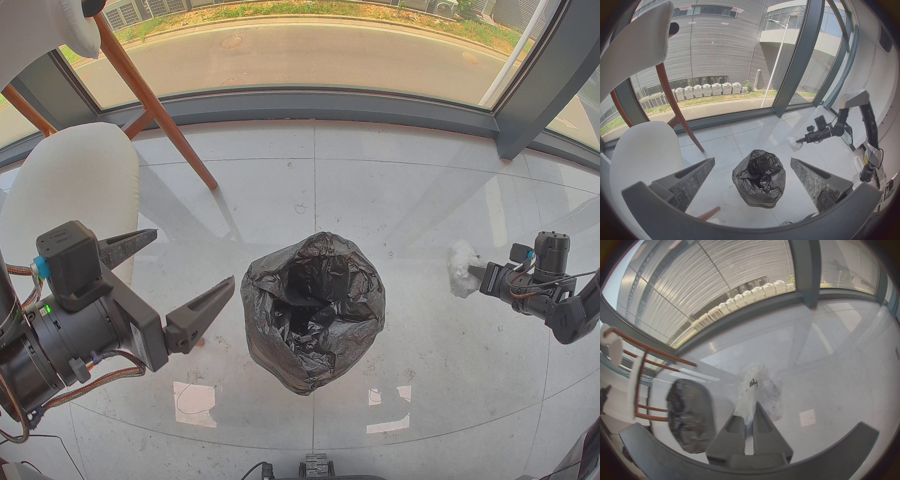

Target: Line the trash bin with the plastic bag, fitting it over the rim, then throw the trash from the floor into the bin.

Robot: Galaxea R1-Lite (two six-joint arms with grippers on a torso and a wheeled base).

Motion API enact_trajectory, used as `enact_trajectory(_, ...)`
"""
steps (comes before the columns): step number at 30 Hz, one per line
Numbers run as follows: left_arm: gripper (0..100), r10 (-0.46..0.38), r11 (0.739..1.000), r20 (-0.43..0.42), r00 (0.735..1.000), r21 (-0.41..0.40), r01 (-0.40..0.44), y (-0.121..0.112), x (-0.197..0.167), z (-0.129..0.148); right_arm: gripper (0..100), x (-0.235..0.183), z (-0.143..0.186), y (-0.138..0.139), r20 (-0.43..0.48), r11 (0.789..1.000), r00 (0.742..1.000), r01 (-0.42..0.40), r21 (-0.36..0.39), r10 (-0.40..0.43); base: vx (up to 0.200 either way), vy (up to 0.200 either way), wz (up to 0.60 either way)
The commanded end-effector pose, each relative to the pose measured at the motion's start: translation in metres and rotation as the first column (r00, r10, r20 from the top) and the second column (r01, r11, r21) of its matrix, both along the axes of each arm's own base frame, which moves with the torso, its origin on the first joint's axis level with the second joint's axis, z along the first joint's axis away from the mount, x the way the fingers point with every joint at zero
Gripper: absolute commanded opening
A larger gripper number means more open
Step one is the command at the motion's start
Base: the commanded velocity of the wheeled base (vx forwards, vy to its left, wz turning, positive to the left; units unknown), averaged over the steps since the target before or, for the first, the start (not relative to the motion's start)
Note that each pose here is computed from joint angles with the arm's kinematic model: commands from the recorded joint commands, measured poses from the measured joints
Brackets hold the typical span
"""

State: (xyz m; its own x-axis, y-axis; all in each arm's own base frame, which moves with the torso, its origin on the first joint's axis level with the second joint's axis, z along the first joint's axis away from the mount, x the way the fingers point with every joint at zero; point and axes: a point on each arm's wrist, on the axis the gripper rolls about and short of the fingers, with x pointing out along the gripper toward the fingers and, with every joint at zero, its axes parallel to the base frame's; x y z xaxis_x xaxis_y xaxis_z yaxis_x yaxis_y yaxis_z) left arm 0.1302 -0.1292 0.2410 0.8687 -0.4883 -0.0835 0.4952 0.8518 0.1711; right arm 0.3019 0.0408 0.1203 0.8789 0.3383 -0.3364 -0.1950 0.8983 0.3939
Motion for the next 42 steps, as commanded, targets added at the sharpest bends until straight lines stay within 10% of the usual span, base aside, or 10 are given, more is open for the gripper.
enact_trajectory(1, 100, 0.002, 1.000, -0.003, 1.000, 0.005, -0.002, -0.001, 0.001, -0.002, 0, -0.079, 0.058, 0.062, 0.086, 0.951, 0.955, -0.293, 0.097, 0.285, 0.000, 0.000, 0.00)
enact_trajectory(12, 100, -0.001, 1.000, 0.008, 1.000, -0.002, 0.001, -0.003, 0.002, 0.003, 0, -0.083, 0.050, 0.128, 0.057, 0.864, 0.868, -0.497, 0.086, 0.493, 0.000, 0.000, 0.00)
enact_trajectory(25, 100, 0.063, 0.997, 0.027, 0.998, -0.034, -0.062, 0.002, 0.000, 0.010, 0, -0.066, 0.042, 0.144, 0.037, 0.860, 0.864, -0.503, 0.082, 0.502, 0.000, 0.000, 0.00)
enact_trajectory(26, 100, 0.066, 0.997, 0.034, 0.997, -0.042, -0.065, 0.003, -0.001, 0.013, 100, -0.066, 0.041, 0.143, 0.036, 0.863, 0.867, -0.499, 0.080, 0.497, 0.000, 0.000, 0.00)
enact_trajectory(34, 100, 0.211, 0.974, 0.059, 0.976, -0.098, -0.205, 0.012, 0.003, 0.028, 100, -0.052, 0.060, 0.145, 0.119, 0.916, 0.915, -0.395, 0.078, 0.384, 0.000, 0.000, 0.00)
enact_trajectory(42, 100, 0.494, 0.854, -0.014, 0.869, -0.180, -0.488, 0.072, -0.012, 0.042, 100, -0.047, 0.089, 0.086, 0.207, 0.979, 0.966, -0.179, 0.098, 0.156, 0.000, 0.000, 0.00)
